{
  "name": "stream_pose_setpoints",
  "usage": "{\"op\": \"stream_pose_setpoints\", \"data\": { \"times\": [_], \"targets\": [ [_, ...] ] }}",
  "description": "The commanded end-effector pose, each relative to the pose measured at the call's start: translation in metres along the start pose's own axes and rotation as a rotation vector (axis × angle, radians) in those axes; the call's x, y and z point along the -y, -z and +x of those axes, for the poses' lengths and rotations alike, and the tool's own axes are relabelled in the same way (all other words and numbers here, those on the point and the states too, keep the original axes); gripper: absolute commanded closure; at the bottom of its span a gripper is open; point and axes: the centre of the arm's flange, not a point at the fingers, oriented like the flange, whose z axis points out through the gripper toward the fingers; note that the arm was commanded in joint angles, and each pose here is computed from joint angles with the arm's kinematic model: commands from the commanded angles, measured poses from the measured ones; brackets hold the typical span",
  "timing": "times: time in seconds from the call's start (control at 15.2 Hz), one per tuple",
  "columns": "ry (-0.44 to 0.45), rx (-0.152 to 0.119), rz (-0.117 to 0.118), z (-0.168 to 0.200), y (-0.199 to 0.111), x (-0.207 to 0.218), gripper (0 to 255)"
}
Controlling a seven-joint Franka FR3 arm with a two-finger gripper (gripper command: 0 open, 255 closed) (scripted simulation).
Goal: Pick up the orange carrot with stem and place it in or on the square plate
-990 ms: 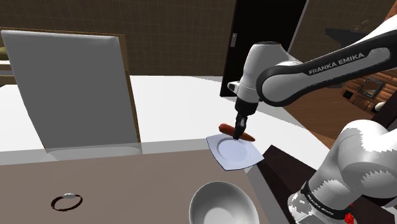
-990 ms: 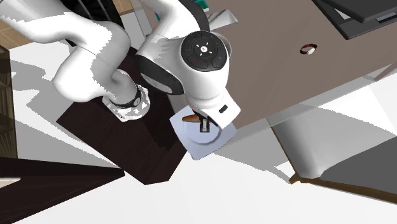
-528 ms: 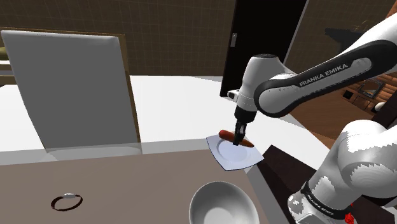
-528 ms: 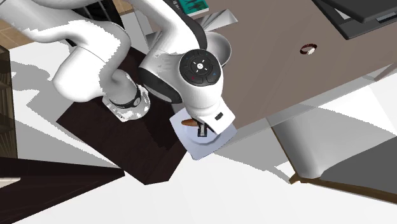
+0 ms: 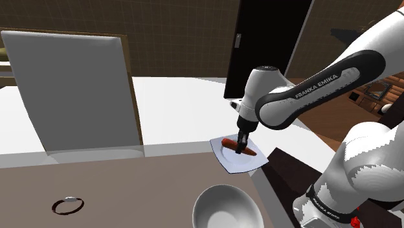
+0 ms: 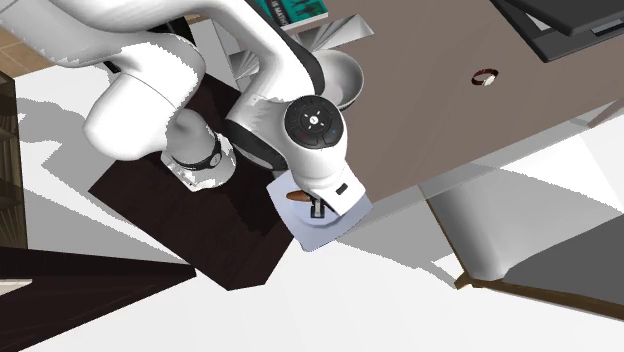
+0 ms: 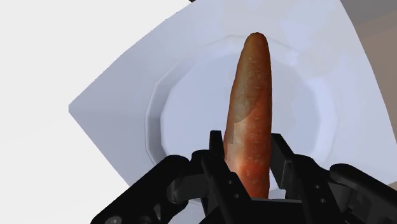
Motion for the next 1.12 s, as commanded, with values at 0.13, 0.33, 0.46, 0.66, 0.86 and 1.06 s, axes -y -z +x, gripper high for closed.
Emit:
{"op": "stream_pose_setpoints", "data": {
  "times": [0.13, 0.33, 0.46, 0.66, 0.86, 1.06],
  "targets": [
    [0.0, 0.0, 0.0, 0.0, -0.001, 0.0, 255],
    [0.0, 0.0, 0.0, 0.0, -0.001, 0.0, 0],
    [0.0, 0.0, 0.0, 0.0, -0.001, 0.0, 0],
    [0.0, 0.0, 0.0, 0.0, -0.001, 0.0, 0],
    [0.0, 0.0, 0.0, 0.0, 0.039, 0.0, 0],
    [0.0, 0.0, 0.0, 0.0, 0.049, 0.0, 0]
  ]
}}
